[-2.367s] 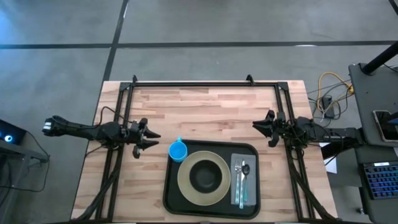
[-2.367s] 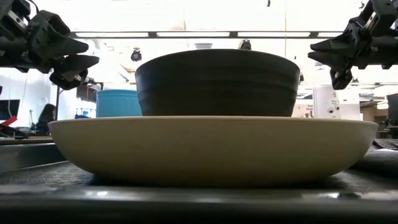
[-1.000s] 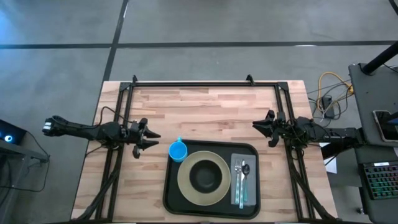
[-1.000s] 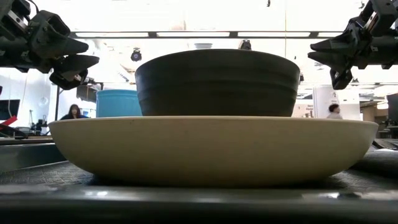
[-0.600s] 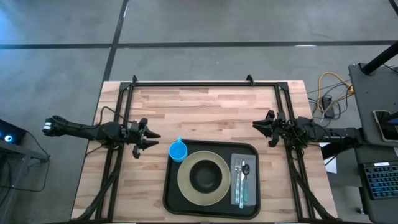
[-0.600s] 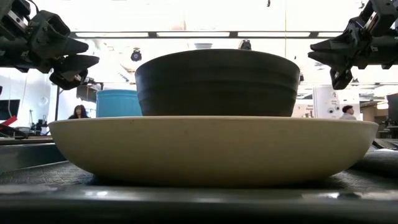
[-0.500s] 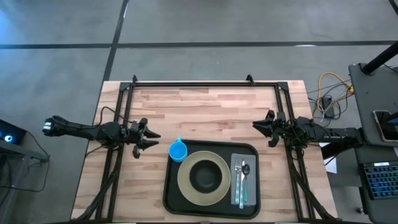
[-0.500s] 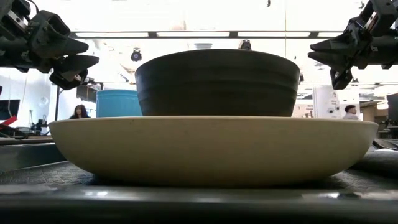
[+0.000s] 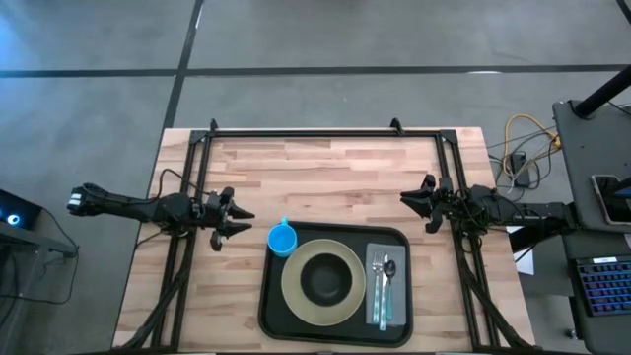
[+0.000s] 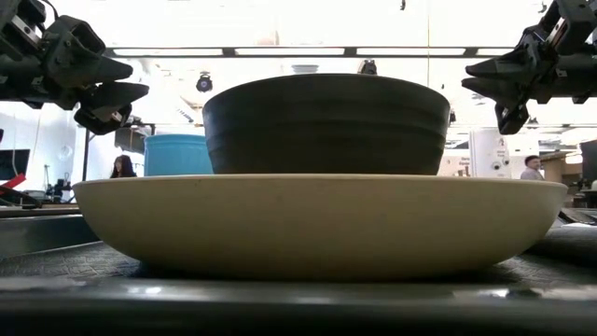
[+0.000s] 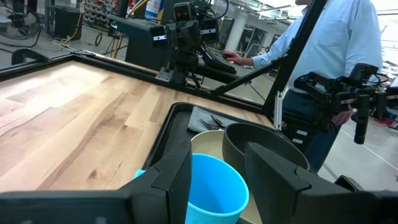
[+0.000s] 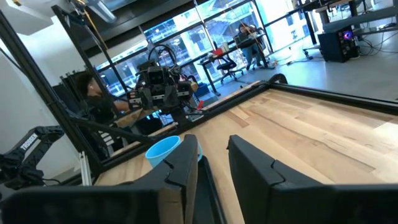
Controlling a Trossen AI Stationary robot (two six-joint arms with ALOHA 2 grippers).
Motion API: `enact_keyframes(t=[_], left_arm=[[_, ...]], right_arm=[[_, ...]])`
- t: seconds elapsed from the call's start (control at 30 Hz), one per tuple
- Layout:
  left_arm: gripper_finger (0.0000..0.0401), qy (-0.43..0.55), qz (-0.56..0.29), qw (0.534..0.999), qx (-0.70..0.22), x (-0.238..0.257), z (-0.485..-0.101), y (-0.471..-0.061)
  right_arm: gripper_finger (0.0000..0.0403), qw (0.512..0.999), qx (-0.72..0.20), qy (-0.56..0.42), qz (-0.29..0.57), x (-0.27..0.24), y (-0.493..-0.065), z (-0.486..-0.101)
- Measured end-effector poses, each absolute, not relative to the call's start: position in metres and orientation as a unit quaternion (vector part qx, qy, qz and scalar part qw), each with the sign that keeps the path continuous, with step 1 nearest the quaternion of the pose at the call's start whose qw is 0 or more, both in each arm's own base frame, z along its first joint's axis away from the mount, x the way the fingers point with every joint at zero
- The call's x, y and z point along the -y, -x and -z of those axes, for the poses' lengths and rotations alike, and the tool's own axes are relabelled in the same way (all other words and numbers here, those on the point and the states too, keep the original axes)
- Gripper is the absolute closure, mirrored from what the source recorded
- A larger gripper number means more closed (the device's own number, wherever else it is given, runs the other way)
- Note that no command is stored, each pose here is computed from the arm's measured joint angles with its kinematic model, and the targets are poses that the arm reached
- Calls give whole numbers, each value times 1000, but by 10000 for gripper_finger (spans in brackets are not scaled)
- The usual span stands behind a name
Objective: Set up tray
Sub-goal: Return to Home Position
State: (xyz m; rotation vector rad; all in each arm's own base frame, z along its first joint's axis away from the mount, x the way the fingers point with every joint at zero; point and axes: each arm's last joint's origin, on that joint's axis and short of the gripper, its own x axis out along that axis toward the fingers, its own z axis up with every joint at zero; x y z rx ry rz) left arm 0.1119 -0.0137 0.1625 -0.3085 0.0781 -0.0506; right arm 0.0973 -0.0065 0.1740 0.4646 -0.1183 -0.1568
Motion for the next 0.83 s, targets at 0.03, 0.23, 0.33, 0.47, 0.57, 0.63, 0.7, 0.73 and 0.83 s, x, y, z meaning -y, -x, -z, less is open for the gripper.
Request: enact_keyframes(t=[0.03, 0.23, 0.33, 0.47, 0.57, 0.63, 0.7, 0.73, 0.83], left_arm=[[270, 154, 25, 987, -39, 14, -163, -112], [270, 154, 25, 987, -39, 14, -163, -112], [270, 154, 25, 987, -39, 14, -163, -112], [270, 154, 25, 987, -39, 14, -163, -112], [270, 154, 25, 987, -39, 14, -163, -112], [270, 154, 25, 987, -39, 14, -163, -112], [270, 154, 25, 987, -39, 14, -163, -112], [270, 154, 25, 987, -39, 14, -162, -112], [270, 154, 25, 987, -39, 14, -163, -112]], right_arm=[[322, 968, 59, -230, 78, 7, -97, -174], [332, 968, 59, -230, 78, 7, -97, -174], [335, 968, 59, -230, 78, 7, -97, -174], [332, 968, 59, -230, 78, 7, -97, -174], [327, 968, 59, -230, 78, 7, -97, -174], [324, 968, 59, -230, 78, 7, -97, -174], [322, 968, 59, -230, 78, 7, -97, -174], [321, 968, 59, -230, 78, 7, -97, -174], [319, 968, 59, -230, 78, 7, -97, -174]])
